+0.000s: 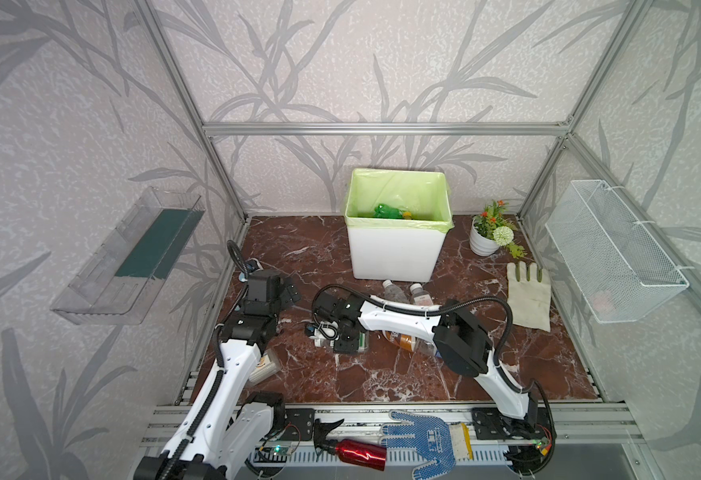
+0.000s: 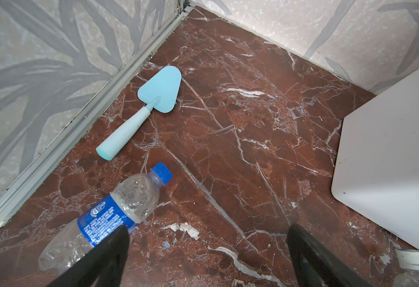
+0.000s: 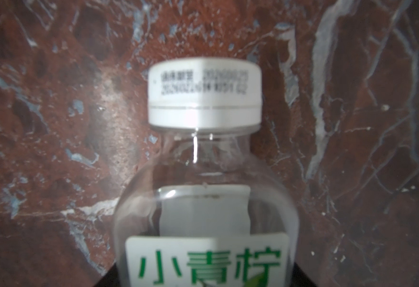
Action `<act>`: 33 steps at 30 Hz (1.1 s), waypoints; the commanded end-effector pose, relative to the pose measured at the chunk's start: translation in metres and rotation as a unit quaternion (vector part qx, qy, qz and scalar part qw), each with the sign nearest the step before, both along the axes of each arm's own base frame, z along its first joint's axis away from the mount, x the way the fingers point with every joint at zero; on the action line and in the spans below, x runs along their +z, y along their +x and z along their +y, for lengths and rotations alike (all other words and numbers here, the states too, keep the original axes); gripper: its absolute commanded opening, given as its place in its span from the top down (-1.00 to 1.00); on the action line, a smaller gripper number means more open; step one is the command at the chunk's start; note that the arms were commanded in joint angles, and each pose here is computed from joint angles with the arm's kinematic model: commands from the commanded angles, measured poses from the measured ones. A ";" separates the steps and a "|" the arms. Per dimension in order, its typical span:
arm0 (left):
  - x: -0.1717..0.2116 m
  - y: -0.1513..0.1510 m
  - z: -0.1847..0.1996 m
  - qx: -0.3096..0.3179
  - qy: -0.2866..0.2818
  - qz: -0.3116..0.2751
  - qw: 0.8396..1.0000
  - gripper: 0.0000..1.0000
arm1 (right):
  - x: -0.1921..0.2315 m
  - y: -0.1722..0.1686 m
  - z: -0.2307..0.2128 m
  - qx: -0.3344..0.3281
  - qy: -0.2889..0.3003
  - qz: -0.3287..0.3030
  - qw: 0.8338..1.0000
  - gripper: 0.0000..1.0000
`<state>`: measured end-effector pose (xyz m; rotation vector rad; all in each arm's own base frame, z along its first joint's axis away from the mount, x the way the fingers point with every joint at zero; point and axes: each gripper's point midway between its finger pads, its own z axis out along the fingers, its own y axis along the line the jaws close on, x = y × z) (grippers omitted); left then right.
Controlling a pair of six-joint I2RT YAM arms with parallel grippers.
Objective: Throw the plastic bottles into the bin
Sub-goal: 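Close the right gripper on the lime-label bottle and lift it, then carry the lime-label bottle with the right gripper over the bin and release it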
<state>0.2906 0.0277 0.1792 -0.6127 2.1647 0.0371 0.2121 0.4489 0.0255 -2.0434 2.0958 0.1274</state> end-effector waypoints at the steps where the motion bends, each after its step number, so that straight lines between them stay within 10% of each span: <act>1: -0.009 -0.003 0.003 0.008 -0.004 0.011 1.000 -0.99 | 0.030 0.000 0.006 -0.005 0.024 -0.005 1.000 -0.18; 12: -0.020 0.001 0.001 0.011 -0.020 0.014 1.000 -0.99 | 0.275 0.057 -0.009 -0.086 0.270 -0.143 0.948 0.08; 19: -0.030 0.010 -0.007 -0.004 -0.039 0.019 0.999 -0.98 | 0.484 0.061 -0.106 -0.105 0.472 -0.353 0.801 0.10; 24: -0.035 0.017 -0.012 -0.014 -0.047 0.028 0.998 -0.98 | 0.550 0.065 -0.162 -0.146 0.548 -0.415 0.711 0.05; 27: -0.035 0.018 -0.014 -0.018 -0.051 0.030 0.998 -0.99 | 0.538 0.103 -0.171 -0.193 0.555 -0.387 0.711 0.04; 33: -0.033 0.015 -0.013 -0.015 -0.048 0.030 0.998 -0.98 | 0.436 0.208 -0.156 -0.290 0.485 -0.280 0.776 -0.03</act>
